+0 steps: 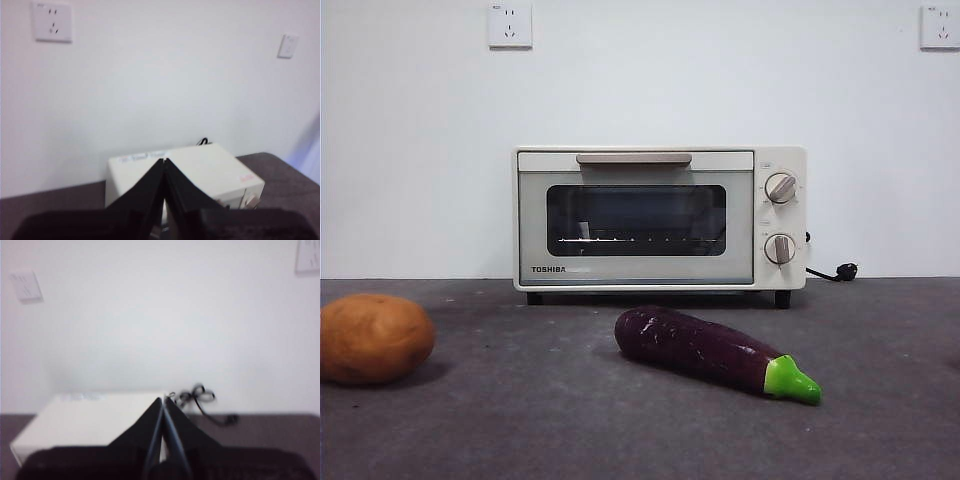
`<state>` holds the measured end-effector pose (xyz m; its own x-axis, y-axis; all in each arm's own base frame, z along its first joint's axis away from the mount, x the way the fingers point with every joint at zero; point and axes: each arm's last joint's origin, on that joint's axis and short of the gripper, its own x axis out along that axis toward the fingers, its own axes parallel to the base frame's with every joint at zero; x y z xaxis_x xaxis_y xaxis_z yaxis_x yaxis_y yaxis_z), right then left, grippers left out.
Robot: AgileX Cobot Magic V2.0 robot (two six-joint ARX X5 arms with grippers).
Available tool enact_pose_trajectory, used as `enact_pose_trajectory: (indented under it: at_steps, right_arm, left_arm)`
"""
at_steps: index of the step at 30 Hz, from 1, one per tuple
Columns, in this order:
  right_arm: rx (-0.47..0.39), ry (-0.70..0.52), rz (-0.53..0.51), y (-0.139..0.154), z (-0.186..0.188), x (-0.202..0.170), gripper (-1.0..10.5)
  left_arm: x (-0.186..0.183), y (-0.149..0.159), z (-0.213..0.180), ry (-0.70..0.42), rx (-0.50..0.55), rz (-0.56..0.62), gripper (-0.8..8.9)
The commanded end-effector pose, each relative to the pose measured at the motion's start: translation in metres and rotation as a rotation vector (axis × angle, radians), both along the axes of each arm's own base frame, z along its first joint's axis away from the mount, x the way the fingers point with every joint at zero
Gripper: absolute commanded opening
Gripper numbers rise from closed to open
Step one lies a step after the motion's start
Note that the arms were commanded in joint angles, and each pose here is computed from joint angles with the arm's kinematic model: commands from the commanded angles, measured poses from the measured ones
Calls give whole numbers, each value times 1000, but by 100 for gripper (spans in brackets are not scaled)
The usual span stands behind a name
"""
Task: Take the eggplant from the table,put the eggplant in the oven
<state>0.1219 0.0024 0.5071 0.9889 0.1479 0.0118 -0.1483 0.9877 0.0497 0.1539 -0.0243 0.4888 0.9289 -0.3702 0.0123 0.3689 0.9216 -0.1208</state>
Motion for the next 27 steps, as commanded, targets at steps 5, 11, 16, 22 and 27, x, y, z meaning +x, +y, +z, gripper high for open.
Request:
enact_pose_trajectory:
  at_steps: [5, 11, 16, 22, 27]
  right_arm:
    - [-5, -121, 37, 1, 51, -4, -8]
    - [-5, -109, 43, 1, 66, -5, -8]
    - [-4, -99, 44, 1, 66, -3, -7]
    - [-8, -99, 98, 3, 66, -3, 19]
    - [-12, -97, 177, 5, 66, -3, 229]
  left_arm:
    - [6, -6, 34, -26, 2, -56, -5]
    - [13, -14, 49, -31, 21, -98, -6]
    - [18, -21, 49, -29, 45, -128, -6]
    - [25, -26, 46, -13, 54, -145, -6]
    - [30, -29, 43, 1, 63, -158, -6]
